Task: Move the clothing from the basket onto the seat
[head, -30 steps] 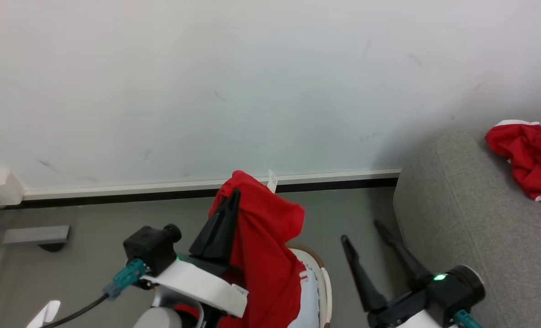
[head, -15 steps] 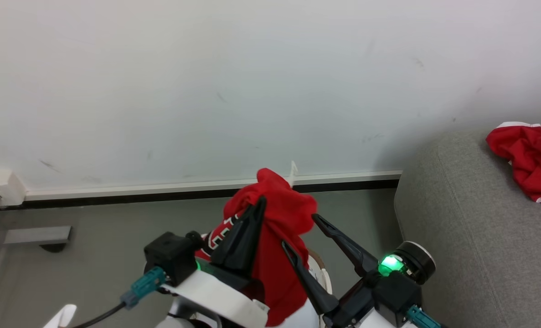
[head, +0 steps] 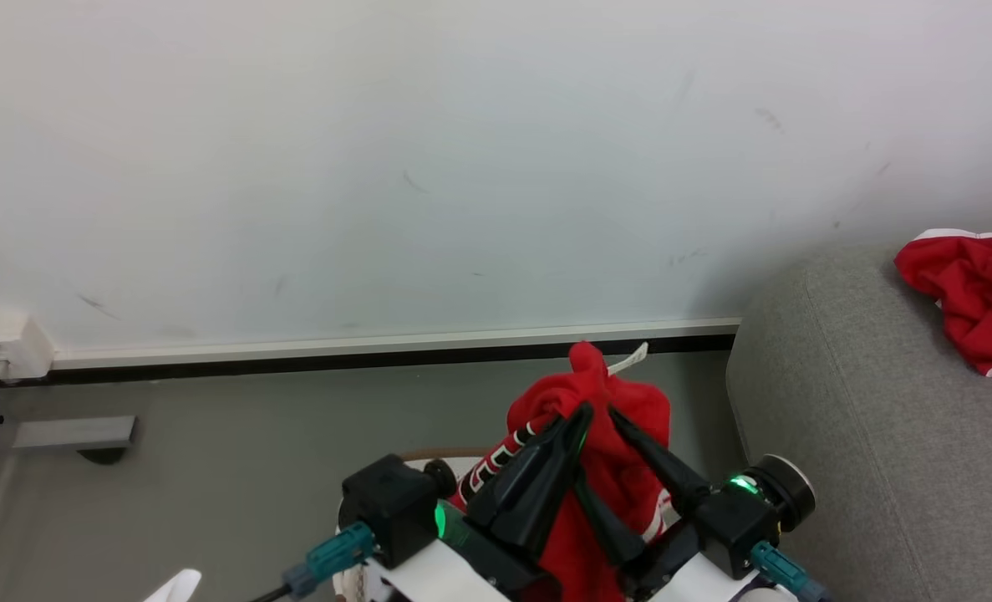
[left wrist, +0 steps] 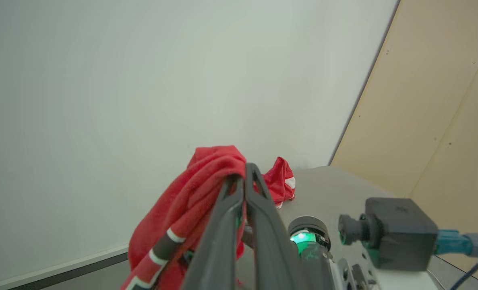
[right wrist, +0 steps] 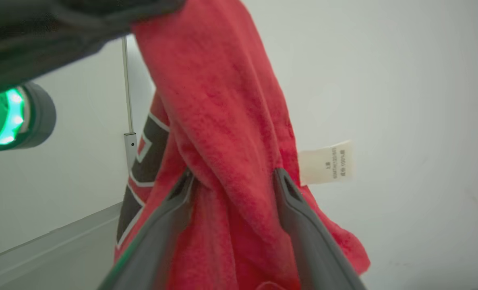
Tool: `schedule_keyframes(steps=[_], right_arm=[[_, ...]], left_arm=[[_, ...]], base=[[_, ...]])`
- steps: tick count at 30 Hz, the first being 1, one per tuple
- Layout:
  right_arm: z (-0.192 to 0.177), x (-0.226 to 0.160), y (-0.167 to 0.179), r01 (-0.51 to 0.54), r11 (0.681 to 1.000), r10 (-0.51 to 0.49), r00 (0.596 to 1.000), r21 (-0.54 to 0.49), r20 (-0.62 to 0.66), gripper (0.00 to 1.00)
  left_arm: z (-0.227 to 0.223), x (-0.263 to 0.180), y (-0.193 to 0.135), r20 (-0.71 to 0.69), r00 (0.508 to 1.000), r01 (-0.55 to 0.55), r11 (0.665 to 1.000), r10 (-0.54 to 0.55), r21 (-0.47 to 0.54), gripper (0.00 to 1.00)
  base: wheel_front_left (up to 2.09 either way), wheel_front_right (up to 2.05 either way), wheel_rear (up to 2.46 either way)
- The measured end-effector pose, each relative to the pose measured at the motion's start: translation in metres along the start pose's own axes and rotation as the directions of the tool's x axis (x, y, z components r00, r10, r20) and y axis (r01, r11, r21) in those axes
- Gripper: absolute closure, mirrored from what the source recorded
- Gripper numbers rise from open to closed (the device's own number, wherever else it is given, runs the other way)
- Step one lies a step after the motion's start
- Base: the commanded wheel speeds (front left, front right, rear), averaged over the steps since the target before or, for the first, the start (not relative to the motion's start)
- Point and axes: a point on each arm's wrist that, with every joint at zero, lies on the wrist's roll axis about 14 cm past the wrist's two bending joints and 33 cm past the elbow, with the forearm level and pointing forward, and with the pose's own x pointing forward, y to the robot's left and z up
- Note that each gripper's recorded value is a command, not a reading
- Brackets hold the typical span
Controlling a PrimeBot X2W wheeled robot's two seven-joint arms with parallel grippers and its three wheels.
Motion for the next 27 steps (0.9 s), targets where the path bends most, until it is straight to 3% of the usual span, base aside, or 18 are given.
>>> schedule_keyframes(steps=[1, 2, 8, 9, 12, 13, 27], right_arm=[[-0.003, -0.001, 0.001, 0.0, 1.0, 0.0, 1.0, 0.011, -0.009, 0.88], [-0.004, -0.001, 0.002, -0.002, 1.0, 0.002, 1.0, 0.017, -0.013, 1.0], [-0.002, -0.002, -0.005, 0.025, 0.998, -0.025, 1.0, 0.05, -0.005, 1.0], [-0.001, -0.002, -0.007, 0.033, 0.998, -0.033, 0.999, 0.056, 0.0, 1.0], [0.002, -0.003, -0.015, 0.058, 0.996, -0.058, 0.998, 0.067, 0.01, 1.0], [0.003, -0.004, -0.019, 0.07, 0.995, -0.071, 0.997, 0.07, 0.015, 1.0], [0.023, -0.039, -0.093, 0.313, 0.946, -0.319, 0.944, 0.078, 0.078, 1.0]], left_arm=[[0.001, 0.0, -0.002, 0.0, 1.0, 0.007, 1.0, -0.007, -0.002, 1.0], [0.001, -0.001, -0.004, -0.002, 1.0, 0.012, 1.0, -0.012, -0.003, 1.0], [-0.002, -0.001, -0.004, -0.016, 1.0, 0.018, 1.0, -0.018, -0.003, 1.0], [-0.003, -0.001, -0.003, -0.017, 1.0, 0.015, 1.0, -0.015, 0.0, 0.93], [-0.004, -0.001, 0.002, -0.013, 1.0, 0.0, 1.0, 0.0, 0.007, 0.51], [-0.006, -0.001, 0.004, -0.013, 1.0, -0.005, 1.0, 0.005, 0.011, 0.0], [-0.046, 0.005, 0.009, -0.066, 0.998, 0.014, 0.999, -0.011, 0.049, 0.0]], base=[[0.0, 0.0, 0.0], [0.0, 0.0, 0.0], [0.0, 0.0, 0.0], [0.0, 0.0, 0.0], [0.0, 0.0, 0.0], [0.0, 0.0, 0.0], [0.0, 0.0, 0.0]])
